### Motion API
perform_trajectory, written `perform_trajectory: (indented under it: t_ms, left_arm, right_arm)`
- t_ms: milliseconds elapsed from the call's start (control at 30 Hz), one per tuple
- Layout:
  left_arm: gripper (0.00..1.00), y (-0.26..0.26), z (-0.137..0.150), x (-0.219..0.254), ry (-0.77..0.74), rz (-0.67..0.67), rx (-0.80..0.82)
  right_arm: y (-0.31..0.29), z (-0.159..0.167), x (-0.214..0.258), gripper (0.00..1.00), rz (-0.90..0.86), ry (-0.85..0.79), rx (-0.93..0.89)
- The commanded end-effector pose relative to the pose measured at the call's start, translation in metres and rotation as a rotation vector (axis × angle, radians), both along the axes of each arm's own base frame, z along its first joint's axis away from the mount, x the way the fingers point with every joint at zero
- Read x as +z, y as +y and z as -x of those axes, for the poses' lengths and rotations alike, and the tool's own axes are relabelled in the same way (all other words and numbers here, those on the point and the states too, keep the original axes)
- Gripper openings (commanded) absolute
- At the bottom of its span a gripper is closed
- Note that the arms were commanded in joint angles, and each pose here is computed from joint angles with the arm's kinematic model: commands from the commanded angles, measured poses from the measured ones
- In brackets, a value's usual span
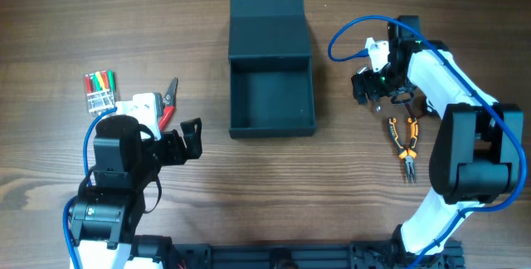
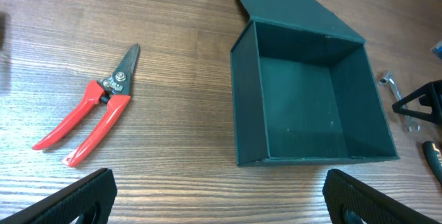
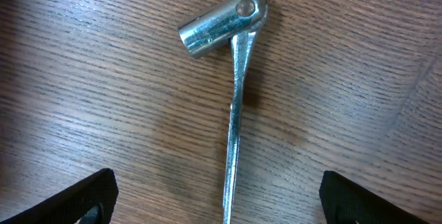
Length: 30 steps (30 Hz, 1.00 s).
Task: Pack container
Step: 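Lower the right gripper and grasp the socket wrench handle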
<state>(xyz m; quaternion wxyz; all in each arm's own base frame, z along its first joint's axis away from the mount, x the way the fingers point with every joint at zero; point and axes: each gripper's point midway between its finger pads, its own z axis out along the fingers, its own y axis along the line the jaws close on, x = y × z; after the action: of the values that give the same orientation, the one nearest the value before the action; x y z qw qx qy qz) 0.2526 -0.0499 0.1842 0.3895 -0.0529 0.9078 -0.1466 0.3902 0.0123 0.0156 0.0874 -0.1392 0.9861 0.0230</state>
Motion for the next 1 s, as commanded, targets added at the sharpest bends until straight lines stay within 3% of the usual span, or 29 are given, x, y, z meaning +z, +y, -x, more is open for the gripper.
perform_trajectory:
  t_ms: [0,233,967]
  left_arm:
    - [1.0,0.002,-0.003,0.011,-0.026,0.01,0.02]
    - [1.0,0.002,-0.002,0.011,-0.023,0.01,0.02]
    - [1.0,0.002,-0.002,0.011,-0.023,0.01,0.02]
  right_arm:
    - [-0.003,0.003,-0.004,0.92,0.015,0.018,-0.019]
    - [-0.014,0.019,-0.006,0.91,0.069,0.084,-0.049]
    - [-0.006,-0.008,-0.029,0.89,0.03,0.106,-0.045]
